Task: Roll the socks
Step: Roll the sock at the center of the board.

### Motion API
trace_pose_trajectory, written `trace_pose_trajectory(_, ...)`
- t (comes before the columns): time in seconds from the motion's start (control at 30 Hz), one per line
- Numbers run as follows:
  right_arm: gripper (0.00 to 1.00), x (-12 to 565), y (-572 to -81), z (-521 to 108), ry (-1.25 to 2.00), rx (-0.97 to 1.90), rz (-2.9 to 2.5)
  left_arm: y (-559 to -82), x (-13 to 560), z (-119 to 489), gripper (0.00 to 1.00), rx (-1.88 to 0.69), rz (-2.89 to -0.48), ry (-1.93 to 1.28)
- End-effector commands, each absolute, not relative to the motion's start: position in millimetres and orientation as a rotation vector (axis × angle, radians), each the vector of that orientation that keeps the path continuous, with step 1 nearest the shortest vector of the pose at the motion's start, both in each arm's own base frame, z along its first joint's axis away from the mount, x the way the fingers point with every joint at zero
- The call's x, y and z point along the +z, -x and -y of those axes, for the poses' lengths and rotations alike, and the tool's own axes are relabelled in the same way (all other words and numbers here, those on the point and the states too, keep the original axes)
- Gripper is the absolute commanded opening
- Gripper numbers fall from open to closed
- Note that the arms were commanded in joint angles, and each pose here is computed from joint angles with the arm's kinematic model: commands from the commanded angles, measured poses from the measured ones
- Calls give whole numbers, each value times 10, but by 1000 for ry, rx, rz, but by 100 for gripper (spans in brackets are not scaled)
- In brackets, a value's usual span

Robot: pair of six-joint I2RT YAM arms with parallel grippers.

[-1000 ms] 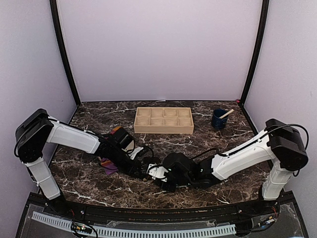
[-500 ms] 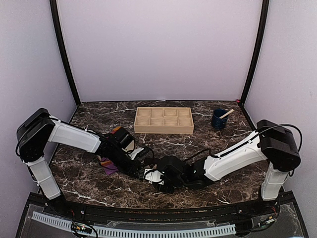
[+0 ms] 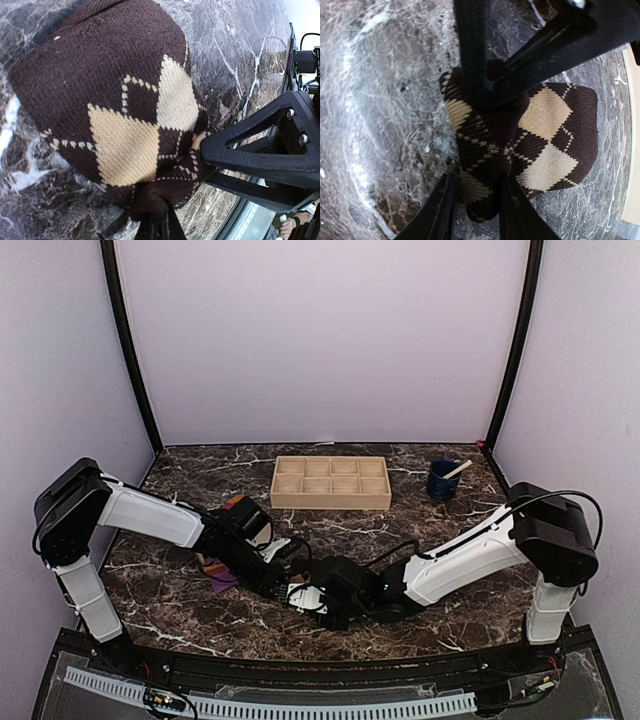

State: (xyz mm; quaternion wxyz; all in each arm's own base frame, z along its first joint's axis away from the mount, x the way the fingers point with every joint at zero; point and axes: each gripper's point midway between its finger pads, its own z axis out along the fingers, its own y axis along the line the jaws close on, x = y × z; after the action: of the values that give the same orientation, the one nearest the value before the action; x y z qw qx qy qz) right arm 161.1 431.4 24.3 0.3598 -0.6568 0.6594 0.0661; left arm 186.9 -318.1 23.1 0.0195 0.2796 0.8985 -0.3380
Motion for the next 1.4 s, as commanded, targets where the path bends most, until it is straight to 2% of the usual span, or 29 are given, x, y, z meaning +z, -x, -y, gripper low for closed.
trace_pose_trajectory(0.0,25,118,-1610,-4306,1732,151,-1721,-1681,-5,2948,0,-952,-2944,-867)
trace_pose_trajectory(0.53,4,-162,-1665,-4036,1765,207,-1910,-1755,34,2894,0,-922,-2939,-819)
trace_pose_trajectory(0.67,3,-169,-1638,-4040,1761,269,-1951,-1861,76,2834,23,-874,-2922,-743)
trace_pose_trajectory(0.77,2,-173,-1629,-4041,1754,313,-1992,-1978,175,2789,36,-851,-2883,-666)
trace_pose_trajectory(0.83,2,-170,-1626,-4042,1748,337,-2013,-2048,229,2747,41,-830,-2858,-620)
trace_pose_trajectory(1.07,2,-132,-1609,-4059,1712,444,-2094,-2167,389,2665,44,-829,-2754,-518)
trace_pose_trajectory(1.37,2,-41,-1520,-4161,1685,708,-2247,-2160,740,2669,44,-945,-2500,-537)
